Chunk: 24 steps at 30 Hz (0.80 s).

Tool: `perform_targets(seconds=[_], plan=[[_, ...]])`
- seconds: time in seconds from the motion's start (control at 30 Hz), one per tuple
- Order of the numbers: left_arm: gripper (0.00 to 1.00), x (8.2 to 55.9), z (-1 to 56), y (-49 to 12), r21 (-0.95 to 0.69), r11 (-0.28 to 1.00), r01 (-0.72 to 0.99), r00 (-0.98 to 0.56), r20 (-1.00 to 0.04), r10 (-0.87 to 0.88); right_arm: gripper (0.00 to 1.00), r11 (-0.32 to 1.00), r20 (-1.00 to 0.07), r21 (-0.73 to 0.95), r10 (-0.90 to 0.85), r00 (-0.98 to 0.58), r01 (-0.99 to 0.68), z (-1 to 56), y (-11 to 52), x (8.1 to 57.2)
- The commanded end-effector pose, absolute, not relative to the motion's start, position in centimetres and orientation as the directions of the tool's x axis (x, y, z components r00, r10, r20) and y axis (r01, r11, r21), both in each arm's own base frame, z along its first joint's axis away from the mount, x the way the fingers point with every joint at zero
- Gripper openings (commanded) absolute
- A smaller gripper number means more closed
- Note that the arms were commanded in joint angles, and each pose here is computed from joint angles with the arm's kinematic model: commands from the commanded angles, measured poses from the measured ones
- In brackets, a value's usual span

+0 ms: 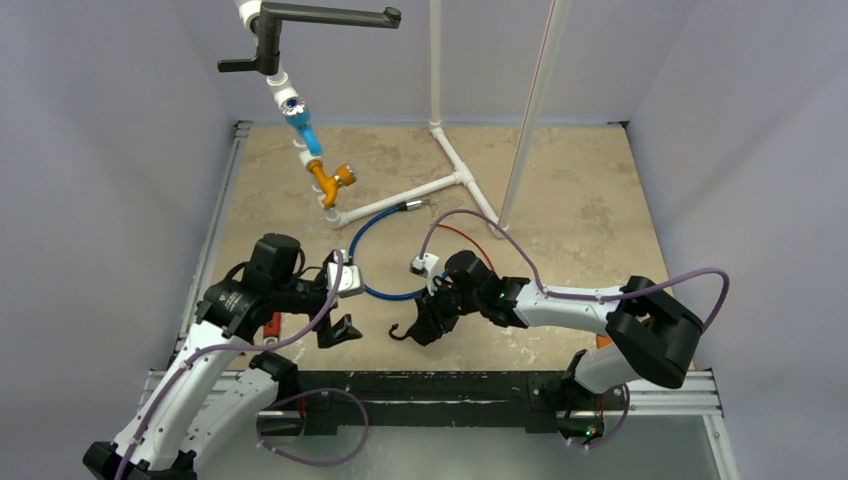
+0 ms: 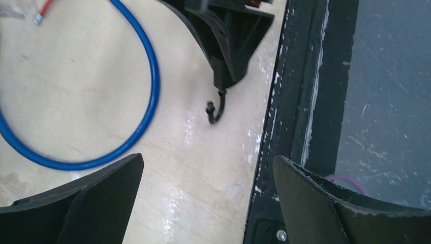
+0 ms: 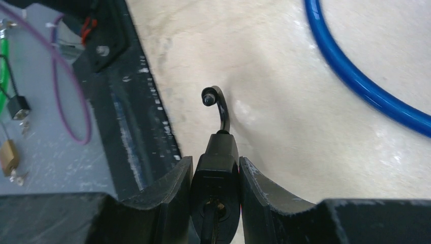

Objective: Unlock with the key
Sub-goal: Place the lock at the center of the board.

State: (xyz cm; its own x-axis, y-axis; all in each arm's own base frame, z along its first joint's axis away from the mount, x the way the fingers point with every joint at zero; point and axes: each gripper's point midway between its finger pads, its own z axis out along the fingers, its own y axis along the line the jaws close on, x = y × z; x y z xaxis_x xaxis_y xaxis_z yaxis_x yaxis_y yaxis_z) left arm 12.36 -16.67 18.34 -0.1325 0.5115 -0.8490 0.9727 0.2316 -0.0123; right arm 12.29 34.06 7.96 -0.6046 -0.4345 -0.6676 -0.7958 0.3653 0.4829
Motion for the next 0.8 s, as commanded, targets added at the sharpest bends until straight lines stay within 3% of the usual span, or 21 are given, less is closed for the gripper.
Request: perform_targets(seconds=[0.0, 0.17, 0.33, 0.53, 0.77], plan=[[1.0, 11.6, 18.1, -15.2, -0.031, 0.229, 0.973, -0.167, -0.781, 0.602, 0.0, 0.33, -0.747, 0.502, -0.301, -0.593, -0.8, 9.5, 35.1, 15.1], [1.0, 12.3, 18.6, -14.5, -0.033, 0.28, 0.959, -0.209, -0.751, 0.627, 0.0, 0.412, -0.74, 0.461, -0.311, -0.597, -0.786, 6.8, 33.8, 16.9], [1.0, 11.6, 19.1, -13.4, -0.042, 0.277, 0.96, -0.226, -0.703, 0.674, 0.32, 0.476, -0.695, 0.441, -0.355, -0.625, -0.761, 4.3, 32.8, 17.1], [1.0, 10.9, 18.0, -11.9, -0.108, 0.31, 0.945, -0.305, -0.637, 0.708, 0.51, 0.547, -0.701, 0.395, -0.34, -0.626, -0.738, 4.0, 31.6, 17.9], [1.0, 10.9, 18.8, -11.3, -0.148, 0.326, 0.934, -0.346, -0.603, 0.719, 0.81, 0.616, -0.752, 0.31, -0.307, -0.583, -0.724, 7.2, 30.6, 19.8]])
